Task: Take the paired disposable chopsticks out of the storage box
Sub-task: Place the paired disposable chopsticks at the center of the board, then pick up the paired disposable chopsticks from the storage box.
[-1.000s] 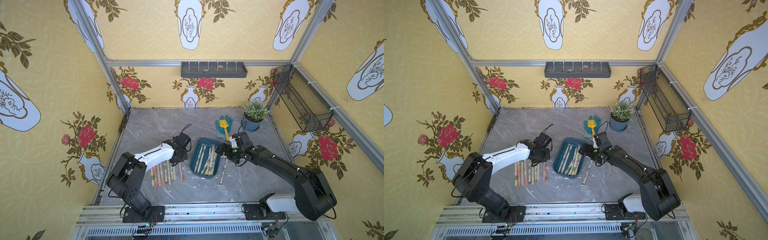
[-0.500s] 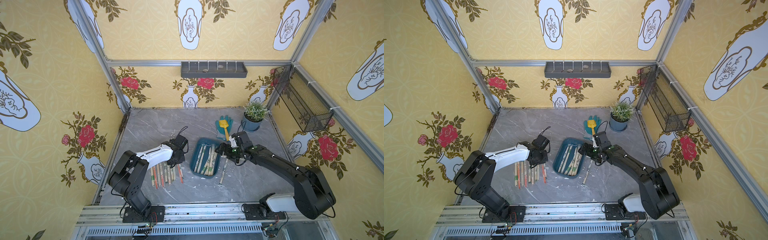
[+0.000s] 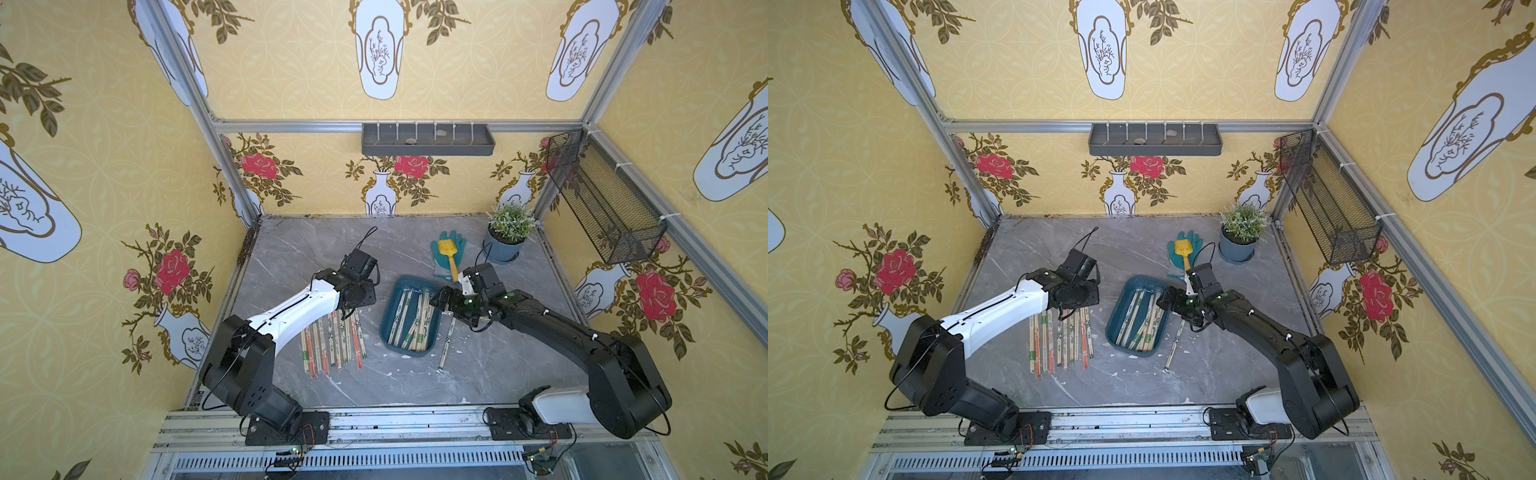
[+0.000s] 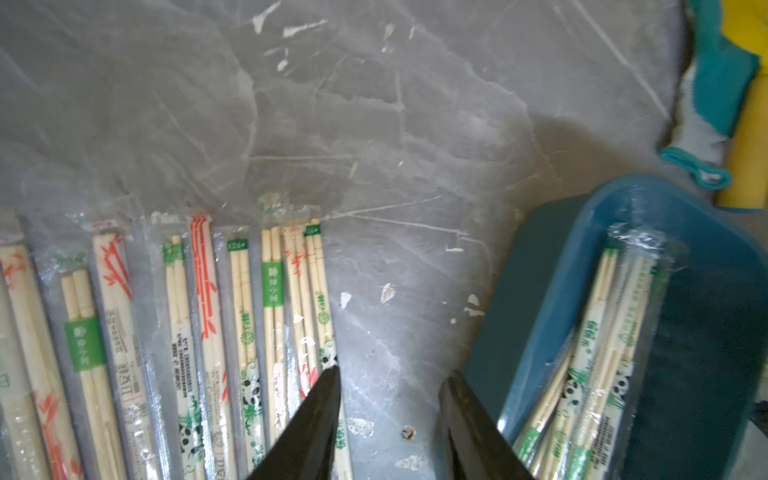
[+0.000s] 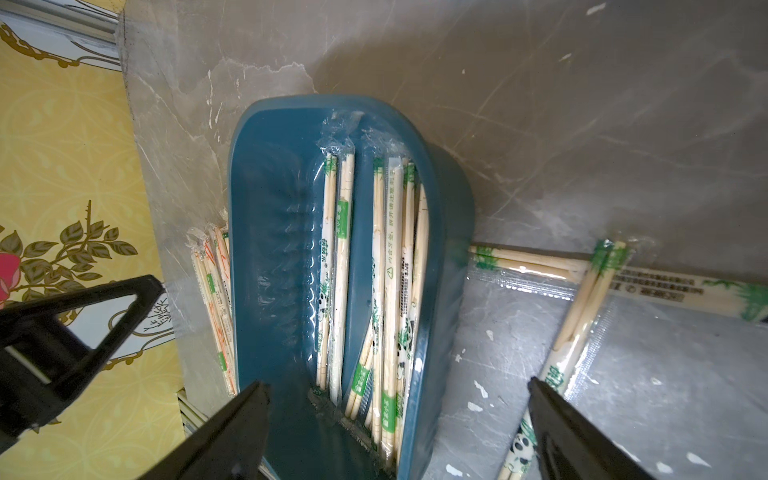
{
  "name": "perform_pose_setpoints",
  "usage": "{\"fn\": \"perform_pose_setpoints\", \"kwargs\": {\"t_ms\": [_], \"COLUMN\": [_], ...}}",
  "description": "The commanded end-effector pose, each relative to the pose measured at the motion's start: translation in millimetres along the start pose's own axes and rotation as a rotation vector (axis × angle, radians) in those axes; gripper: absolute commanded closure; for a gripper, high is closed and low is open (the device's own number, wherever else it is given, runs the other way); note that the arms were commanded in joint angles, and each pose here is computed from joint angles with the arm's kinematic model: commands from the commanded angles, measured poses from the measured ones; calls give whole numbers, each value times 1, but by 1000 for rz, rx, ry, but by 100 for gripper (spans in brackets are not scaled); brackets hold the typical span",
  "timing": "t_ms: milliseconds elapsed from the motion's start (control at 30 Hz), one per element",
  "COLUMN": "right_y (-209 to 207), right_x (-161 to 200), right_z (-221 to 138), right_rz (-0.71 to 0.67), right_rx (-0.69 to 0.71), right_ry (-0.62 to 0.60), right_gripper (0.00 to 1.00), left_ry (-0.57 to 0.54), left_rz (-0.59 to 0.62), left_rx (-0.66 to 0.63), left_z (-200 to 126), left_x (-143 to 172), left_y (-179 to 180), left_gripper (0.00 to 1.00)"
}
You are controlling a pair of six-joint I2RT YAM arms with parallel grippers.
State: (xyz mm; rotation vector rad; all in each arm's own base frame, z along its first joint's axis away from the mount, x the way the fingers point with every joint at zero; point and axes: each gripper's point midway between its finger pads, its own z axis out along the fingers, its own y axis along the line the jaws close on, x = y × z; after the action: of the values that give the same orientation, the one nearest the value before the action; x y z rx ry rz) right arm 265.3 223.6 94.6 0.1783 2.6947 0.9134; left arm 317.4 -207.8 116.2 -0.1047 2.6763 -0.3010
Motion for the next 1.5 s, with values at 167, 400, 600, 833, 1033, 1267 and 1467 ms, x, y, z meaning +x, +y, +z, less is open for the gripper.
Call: {"fn": "perform_pose_setpoints", "kwargs": {"t_ms": [167, 400, 600, 833, 1033, 1267, 1467], "right_y": [-3, -12, -18, -18, -16, -14, -12], "right_x": [0, 7, 11, 11, 10, 8, 5], "right_z": [0, -3, -3, -3, -3, -4, -5], "right_rz": [0, 15, 26, 24, 23, 20, 14], "right_rx": [0, 18, 27, 26, 21, 20, 20], "right_ry": [-15, -14, -14, -13, -12, -14, -15], "right_gripper": [3, 3, 2, 2, 2, 2, 2], "left_ry": [49, 124, 174, 208, 232, 263, 277], "left_rz": [145, 227, 203, 208, 210, 215, 220], "left_rx": [129, 176, 181, 169, 151, 134, 130], "left_z": [4, 32, 55, 73, 85, 98, 105], "left_x": [5, 26, 38, 46, 53, 62, 67], "left_y": [-76, -125, -136, -139, -136, -131, -130], "left_gripper": [53, 55, 62, 67, 69, 72, 73]}}
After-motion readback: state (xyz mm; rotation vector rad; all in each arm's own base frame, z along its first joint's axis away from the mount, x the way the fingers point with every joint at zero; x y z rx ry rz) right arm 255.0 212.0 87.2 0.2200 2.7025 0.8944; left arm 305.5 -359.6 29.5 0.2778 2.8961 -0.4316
